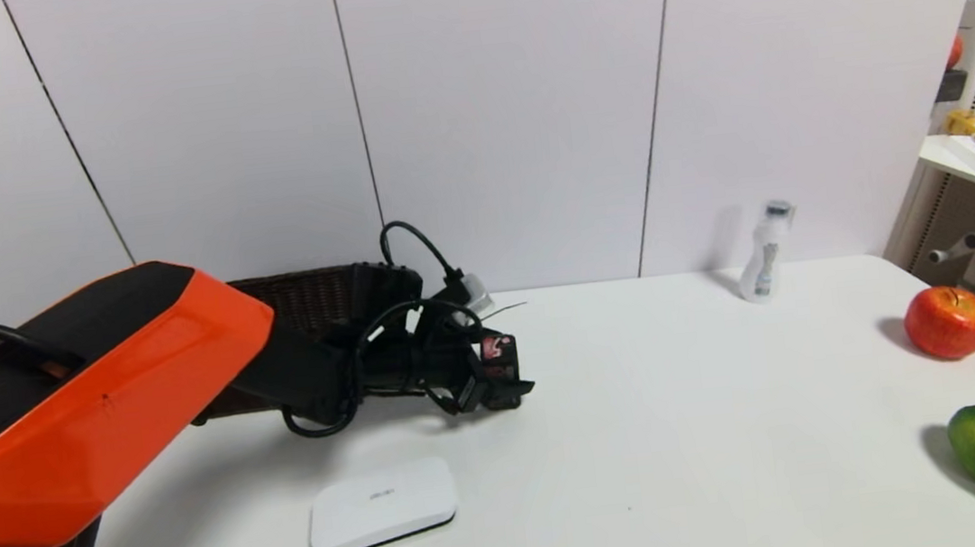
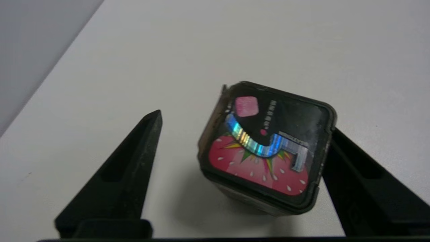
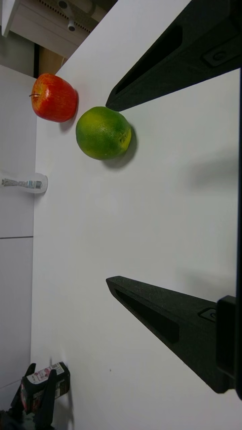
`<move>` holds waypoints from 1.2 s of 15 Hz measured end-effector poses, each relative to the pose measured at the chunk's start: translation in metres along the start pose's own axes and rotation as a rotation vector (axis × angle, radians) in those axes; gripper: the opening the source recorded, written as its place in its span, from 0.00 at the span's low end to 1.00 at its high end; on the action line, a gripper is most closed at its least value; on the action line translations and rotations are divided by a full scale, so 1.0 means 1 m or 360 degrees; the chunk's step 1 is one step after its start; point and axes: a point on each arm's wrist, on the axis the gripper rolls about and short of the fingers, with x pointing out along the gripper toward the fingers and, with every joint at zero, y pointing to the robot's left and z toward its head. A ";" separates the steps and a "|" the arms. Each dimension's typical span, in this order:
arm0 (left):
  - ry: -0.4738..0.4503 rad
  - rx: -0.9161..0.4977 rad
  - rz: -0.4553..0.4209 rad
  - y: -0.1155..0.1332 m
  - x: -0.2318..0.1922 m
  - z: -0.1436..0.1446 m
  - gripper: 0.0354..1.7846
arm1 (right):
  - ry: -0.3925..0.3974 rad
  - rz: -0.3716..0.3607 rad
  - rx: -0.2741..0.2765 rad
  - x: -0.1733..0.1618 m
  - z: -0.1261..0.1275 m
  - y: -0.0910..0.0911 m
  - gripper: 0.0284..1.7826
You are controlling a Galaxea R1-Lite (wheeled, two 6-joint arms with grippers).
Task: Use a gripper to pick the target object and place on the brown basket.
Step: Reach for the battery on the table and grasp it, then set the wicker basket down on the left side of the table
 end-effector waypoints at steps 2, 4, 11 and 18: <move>0.0016 -0.0014 -0.0009 0.001 0.005 -0.007 0.59 | 0.0000 0.0001 0.0000 0.000 0.000 0.000 0.95; 0.0026 -0.0025 -0.0016 0.001 0.008 -0.011 0.47 | 0.0000 0.0000 0.0000 0.000 0.000 0.000 0.95; -0.0150 0.0048 0.0098 0.014 -0.013 0.045 0.42 | 0.0000 0.0001 0.0000 0.000 0.000 0.000 0.95; -0.0297 0.0160 0.0822 0.096 -0.151 0.092 0.42 | 0.0000 0.0000 0.0001 0.000 0.000 0.000 0.95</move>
